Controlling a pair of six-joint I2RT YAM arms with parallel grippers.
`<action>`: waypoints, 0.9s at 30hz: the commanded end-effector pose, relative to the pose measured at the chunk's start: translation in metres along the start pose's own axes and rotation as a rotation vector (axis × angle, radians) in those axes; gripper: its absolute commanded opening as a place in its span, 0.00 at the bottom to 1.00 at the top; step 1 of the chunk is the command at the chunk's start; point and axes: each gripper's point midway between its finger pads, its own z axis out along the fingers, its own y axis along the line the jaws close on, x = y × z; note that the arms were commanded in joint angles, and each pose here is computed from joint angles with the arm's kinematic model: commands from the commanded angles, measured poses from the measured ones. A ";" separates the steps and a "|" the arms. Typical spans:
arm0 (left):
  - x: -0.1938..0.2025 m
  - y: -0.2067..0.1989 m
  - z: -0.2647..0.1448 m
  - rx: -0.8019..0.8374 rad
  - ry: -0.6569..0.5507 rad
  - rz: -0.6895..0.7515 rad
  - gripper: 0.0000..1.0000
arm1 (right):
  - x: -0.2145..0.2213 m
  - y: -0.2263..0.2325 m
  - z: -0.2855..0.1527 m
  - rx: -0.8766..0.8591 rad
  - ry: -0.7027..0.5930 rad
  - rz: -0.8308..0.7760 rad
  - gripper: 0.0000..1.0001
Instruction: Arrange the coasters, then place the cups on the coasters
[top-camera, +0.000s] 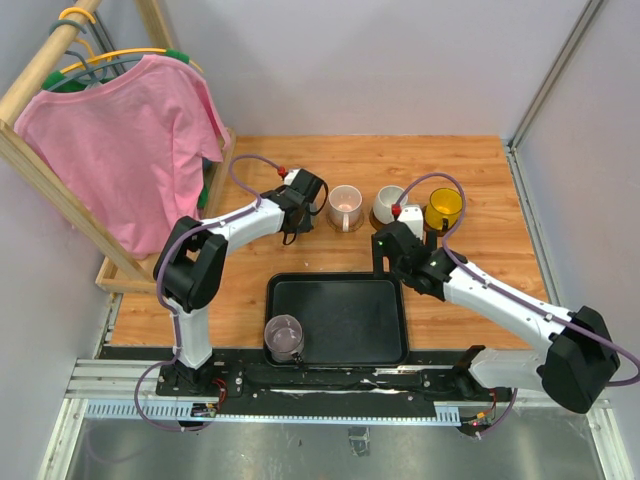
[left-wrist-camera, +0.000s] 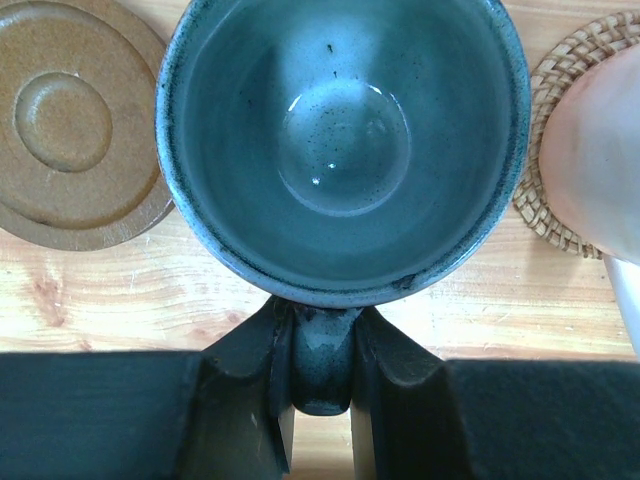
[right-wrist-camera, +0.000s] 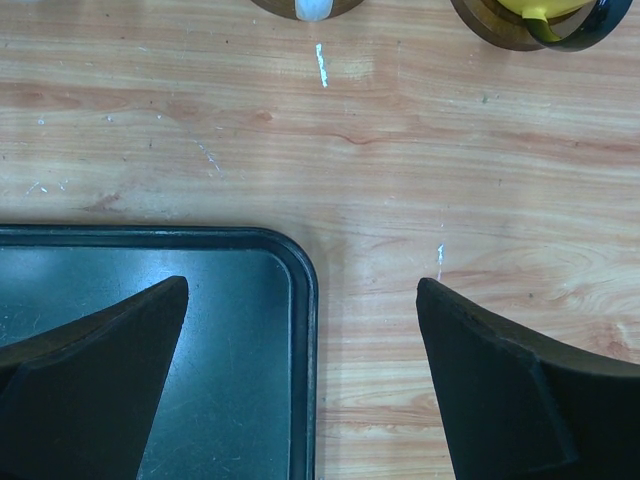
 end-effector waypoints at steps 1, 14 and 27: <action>-0.028 -0.006 -0.010 0.039 -0.096 -0.059 0.01 | -0.008 0.001 0.000 0.000 -0.001 0.026 0.98; -0.021 -0.009 -0.007 0.050 -0.072 -0.050 0.14 | -0.008 0.003 0.000 -0.010 0.001 0.030 0.98; -0.019 -0.003 -0.019 0.063 -0.073 -0.050 0.53 | -0.006 0.007 0.002 -0.026 0.008 0.036 0.98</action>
